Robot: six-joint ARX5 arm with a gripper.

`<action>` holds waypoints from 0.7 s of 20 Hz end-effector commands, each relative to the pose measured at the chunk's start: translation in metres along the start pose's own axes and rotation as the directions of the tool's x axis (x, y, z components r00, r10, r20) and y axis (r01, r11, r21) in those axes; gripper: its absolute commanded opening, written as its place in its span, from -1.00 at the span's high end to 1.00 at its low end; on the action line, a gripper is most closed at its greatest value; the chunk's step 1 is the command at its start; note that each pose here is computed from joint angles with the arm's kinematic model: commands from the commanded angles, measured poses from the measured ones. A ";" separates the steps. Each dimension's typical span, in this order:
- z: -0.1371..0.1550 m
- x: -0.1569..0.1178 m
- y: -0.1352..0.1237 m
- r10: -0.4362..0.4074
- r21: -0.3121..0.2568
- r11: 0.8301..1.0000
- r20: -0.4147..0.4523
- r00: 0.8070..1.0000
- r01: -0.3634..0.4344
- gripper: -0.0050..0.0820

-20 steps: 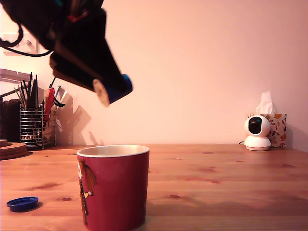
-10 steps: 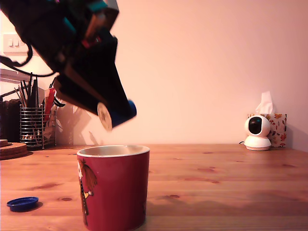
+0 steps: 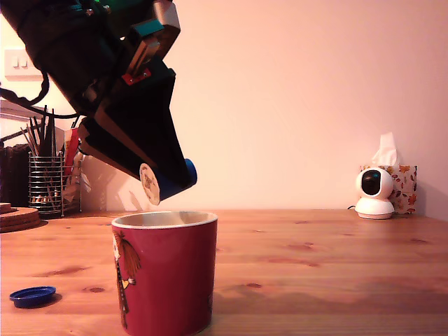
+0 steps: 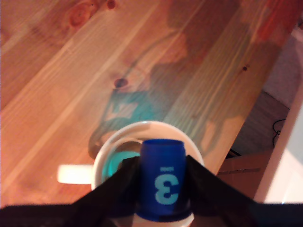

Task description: Pick up the coffee capsules on the table and drop them inside the coffee cup

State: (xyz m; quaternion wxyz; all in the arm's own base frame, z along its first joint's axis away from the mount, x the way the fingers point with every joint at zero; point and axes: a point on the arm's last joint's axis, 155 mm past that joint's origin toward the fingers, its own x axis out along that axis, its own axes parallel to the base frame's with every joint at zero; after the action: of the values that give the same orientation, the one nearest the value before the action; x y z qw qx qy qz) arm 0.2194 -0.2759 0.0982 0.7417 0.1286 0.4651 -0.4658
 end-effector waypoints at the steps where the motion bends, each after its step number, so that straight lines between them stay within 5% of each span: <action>1: 0.000 0.003 0.000 -0.003 0.008 1.000 -0.005 1.000 0.003 0.46; 7: -0.002 0.003 0.005 0.024 0.005 1.000 -0.013 1.000 -0.024 0.44; 10: -0.007 0.002 0.008 0.046 0.010 0.999 -0.035 0.998 -0.046 -0.28; 14: -0.012 0.002 0.010 0.055 0.005 0.998 -0.056 0.997 -0.055 -0.38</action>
State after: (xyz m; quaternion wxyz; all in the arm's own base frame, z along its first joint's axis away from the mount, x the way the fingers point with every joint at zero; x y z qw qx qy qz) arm 0.2209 -0.2628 0.0899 0.7435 0.1524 0.4793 -0.4407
